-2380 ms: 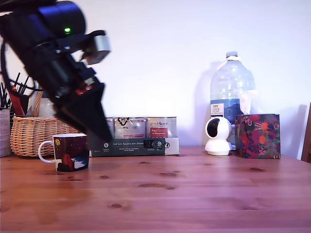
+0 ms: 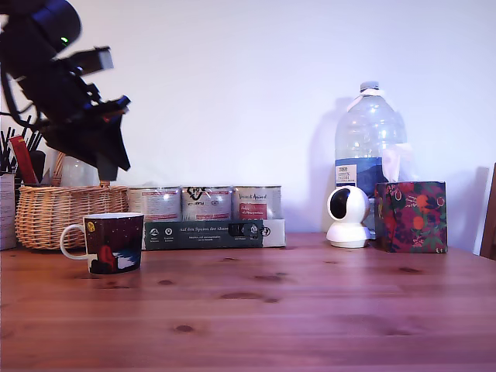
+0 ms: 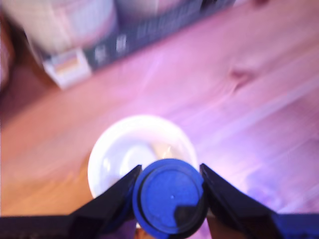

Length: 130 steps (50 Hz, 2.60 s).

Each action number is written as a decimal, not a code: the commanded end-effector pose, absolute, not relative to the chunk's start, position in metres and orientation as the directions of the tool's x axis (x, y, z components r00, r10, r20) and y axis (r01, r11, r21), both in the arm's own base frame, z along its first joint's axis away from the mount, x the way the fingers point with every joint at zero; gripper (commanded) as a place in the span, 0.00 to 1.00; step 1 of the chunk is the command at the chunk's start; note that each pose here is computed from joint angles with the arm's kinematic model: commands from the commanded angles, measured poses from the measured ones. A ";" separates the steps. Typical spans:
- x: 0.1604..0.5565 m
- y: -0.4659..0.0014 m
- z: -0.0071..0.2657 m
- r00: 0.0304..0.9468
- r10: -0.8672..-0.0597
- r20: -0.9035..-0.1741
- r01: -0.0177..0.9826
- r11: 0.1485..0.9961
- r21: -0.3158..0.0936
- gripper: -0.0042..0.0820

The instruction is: Pick up the coffee capsules from the table one by one and drop them inside the nearest coffee cup

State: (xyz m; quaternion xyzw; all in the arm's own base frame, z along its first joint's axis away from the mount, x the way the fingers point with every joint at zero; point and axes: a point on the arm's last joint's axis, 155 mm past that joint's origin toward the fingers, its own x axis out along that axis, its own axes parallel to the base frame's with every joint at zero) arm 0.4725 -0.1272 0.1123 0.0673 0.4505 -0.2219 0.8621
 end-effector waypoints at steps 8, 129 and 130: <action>0.484 -0.125 0.107 0.483 -0.292 -0.826 0.427 0.901 -0.069 0.32; 0.399 -0.158 0.168 0.393 -0.491 -0.778 0.515 0.818 -0.256 0.03; 0.396 -0.157 0.169 0.396 -0.489 -0.777 0.516 0.819 -0.253 0.03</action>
